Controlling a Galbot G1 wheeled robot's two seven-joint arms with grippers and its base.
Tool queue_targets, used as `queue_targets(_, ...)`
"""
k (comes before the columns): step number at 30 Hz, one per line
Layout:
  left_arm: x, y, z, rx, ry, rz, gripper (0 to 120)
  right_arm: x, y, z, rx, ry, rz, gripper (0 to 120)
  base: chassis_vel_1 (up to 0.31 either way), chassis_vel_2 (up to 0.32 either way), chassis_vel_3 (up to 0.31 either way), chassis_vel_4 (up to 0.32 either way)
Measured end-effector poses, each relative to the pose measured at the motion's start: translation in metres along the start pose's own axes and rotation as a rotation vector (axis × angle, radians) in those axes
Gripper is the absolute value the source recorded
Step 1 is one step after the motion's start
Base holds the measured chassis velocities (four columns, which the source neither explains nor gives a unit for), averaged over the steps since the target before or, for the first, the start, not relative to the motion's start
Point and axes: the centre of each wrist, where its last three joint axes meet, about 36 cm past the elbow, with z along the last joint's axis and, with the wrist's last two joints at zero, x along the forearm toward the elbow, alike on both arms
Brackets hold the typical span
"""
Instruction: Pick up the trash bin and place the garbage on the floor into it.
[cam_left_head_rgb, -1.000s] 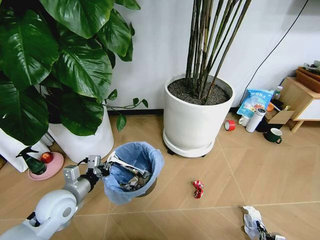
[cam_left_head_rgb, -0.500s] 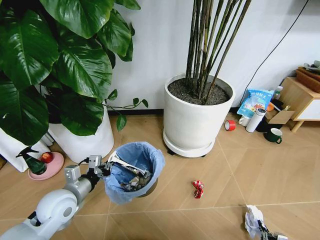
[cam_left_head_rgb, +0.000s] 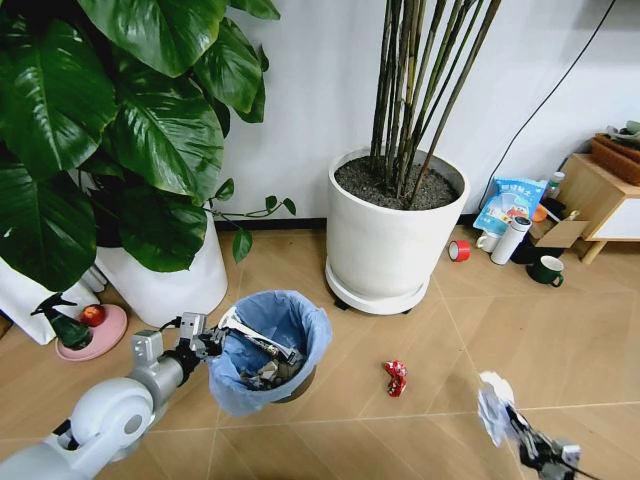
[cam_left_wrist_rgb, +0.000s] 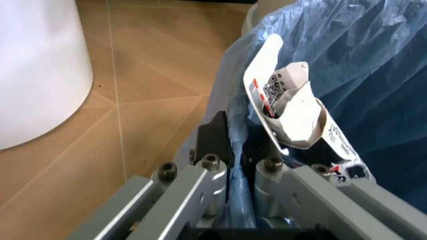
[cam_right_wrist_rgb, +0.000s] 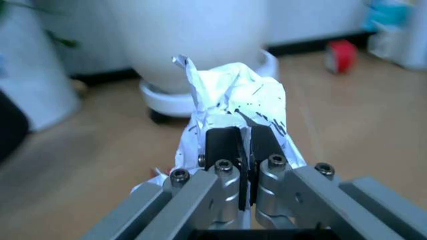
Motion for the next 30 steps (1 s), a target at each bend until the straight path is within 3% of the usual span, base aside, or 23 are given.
queue_targets(6, -0.005, -0.003, 0.001, 0.012, -0.003, 0.027, 0, -0.084, -0.006, -0.032, 0.020, -0.105, -0.253, 0, 0.000, 0.000, 0.000, 0.000)
queue_targets(12, -0.008, -0.007, 0.000, 0.019, -0.007, 0.052, 0, -0.128, 0.005, -0.051, 0.014, -0.146, -0.398, 0, 0.000, 0.000, 0.000, 0.000)
queue_targets(16, -0.008, -0.006, -0.002, 0.017, -0.005, 0.059, 0, -0.180, 0.029, -0.068, -0.014, -0.198, -0.539, 0, 0.000, 0.000, 0.000, 0.000)
queue_targets(23, -0.006, -0.004, -0.004, 0.013, -0.005, 0.057, 0, -0.226, 0.060, -0.091, -0.040, -0.256, -0.686, 0, 0.000, 0.000, 0.000, 0.000)
queue_targets(25, -0.004, -0.004, -0.003, 0.013, -0.003, 0.054, 0, -0.256, 0.085, -0.102, -0.059, -0.288, -0.817, 0, 0.000, 0.000, 0.000, 0.000)
queue_targets(30, -0.004, -0.004, -0.002, 0.014, -0.004, 0.054, 0, -0.288, 0.118, -0.104, -0.099, -0.309, -0.943, 0, 0.000, 0.000, 0.000, 0.000)
